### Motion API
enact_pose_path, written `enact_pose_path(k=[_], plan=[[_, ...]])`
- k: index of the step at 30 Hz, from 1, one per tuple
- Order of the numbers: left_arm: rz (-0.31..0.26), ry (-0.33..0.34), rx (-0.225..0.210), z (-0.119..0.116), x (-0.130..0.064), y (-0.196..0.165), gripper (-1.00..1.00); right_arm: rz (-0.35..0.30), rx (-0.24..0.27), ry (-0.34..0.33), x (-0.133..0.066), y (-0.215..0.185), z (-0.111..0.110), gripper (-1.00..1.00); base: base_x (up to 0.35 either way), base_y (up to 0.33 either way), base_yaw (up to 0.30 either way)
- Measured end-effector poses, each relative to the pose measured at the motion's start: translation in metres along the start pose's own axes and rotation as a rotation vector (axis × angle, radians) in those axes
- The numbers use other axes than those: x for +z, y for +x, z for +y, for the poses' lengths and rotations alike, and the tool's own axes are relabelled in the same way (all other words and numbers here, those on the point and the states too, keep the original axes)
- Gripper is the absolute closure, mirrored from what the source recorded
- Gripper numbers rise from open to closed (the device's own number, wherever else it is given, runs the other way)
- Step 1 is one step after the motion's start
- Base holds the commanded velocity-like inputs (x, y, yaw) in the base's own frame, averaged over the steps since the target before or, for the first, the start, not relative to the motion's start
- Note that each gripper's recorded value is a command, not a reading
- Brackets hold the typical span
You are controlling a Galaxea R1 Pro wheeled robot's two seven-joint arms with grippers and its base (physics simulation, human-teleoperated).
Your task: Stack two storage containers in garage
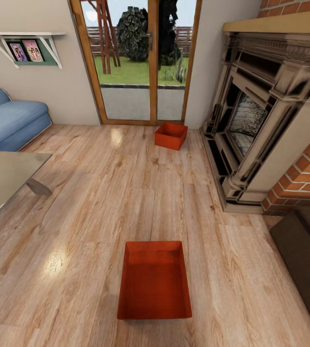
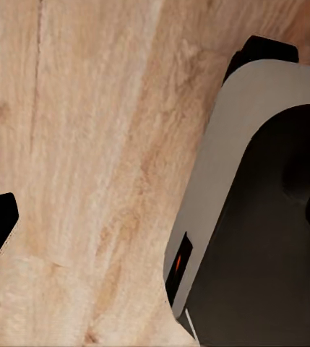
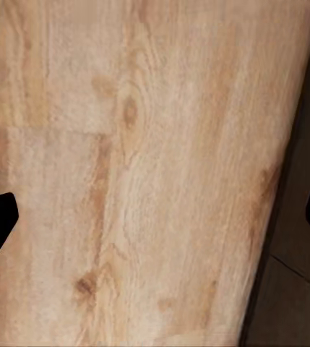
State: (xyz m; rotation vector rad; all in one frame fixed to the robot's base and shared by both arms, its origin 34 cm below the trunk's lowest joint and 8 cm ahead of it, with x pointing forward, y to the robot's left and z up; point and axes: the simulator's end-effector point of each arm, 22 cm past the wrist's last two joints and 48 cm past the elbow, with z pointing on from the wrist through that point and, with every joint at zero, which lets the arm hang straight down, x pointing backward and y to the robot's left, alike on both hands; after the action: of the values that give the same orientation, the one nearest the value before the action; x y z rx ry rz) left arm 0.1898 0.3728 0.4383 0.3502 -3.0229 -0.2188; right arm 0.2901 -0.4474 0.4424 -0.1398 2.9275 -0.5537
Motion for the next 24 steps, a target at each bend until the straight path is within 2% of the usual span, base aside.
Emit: enact_pose_path(k=[3, 5, 6, 9, 10, 12, 16, 17, 18, 20, 21, 23, 24], plan=[[-0.057, -0.018, -0.013, -0.006, -0.001, -0.056, -1.0, -0.064, 0.04, 0.043, 0.011, -0.07, -0.01, -1.0, 0.0, 0.0, 0.0], [-0.083, -0.035, -0.021, -0.007, -0.002, -0.082, -1.0, -0.1, 0.06, 0.054, 0.014, -0.106, -0.014, -1.0, 0.0, 0.0, 0.0], [-0.105, -0.054, -0.029, -0.008, -0.004, -0.106, -1.0, -0.13, 0.078, 0.064, 0.016, -0.137, -0.018, -1.0, 0.0, 0.0, 0.0], [-0.159, -0.083, -0.049, -0.012, -0.011, -0.16, -1.0, -0.184, 0.12, 0.078, 0.017, -0.195, -0.027, -1.0, 0.0, 0.0, 0.0], [-0.182, -0.092, -0.059, -0.015, -0.015, -0.186, -1.0, -0.203, 0.141, 0.074, 0.016, -0.219, -0.024, -1.0, 0.0, 0.0, 0.0], [-0.207, -0.096, -0.071, -0.019, -0.02, -0.215, -1.0, -0.223, 0.164, 0.062, 0.013, -0.245, -0.016, -1.0, 0.0, 0.0, 0.0], [-0.27, -0.07, -0.099, -0.048, -0.04, -0.293, -1.0, -0.294, 0.211, 0.006, -0.003, -0.313, 0.022, -1.0, 0.0, 0.0, 0.0], [-0.291, -0.049, -0.103, -0.065, -0.048, -0.313, -1.0, -0.313, 0.217, -0.019, -0.009, -0.329, 0.039, -1.0, 0.0, 0.0, 0.0], [-0.321, -0.002, -0.098, -0.103, -0.06, -0.337, -1.0, -0.332, 0.223, -0.061, -0.02, -0.345, 0.069, -1.0, 0.0, 0.0, 0.0], [-0.342, 0.093, -0.071, -0.18, -0.077, -0.346, -1.0, -0.354, 0.232, -0.131, -0.037, -0.361, 0.118, -1.0, 0.0, 0.0, 0.0], [-0.356, 0.128, -0.051, -0.21, -0.086, -0.349, -1.0, -0.369, 0.237, -0.161, -0.046, -0.368, 0.138, -1.0, 0.0, 0.0, 0.0], [-0.386, 0.151, -0.011, -0.239, -0.096, -0.353, -1.0, -0.394, 0.239, -0.192, -0.056, -0.377, 0.159, -1.0, 0.0, 0.0, 0.0], [-0.399, 0.154, 0.005, -0.245, -0.099, -0.354, -1.0, -0.399, 0.239, -0.199, -0.059, -0.378, 0.164, -1.0, 0.0, 0.0, 0.0]])
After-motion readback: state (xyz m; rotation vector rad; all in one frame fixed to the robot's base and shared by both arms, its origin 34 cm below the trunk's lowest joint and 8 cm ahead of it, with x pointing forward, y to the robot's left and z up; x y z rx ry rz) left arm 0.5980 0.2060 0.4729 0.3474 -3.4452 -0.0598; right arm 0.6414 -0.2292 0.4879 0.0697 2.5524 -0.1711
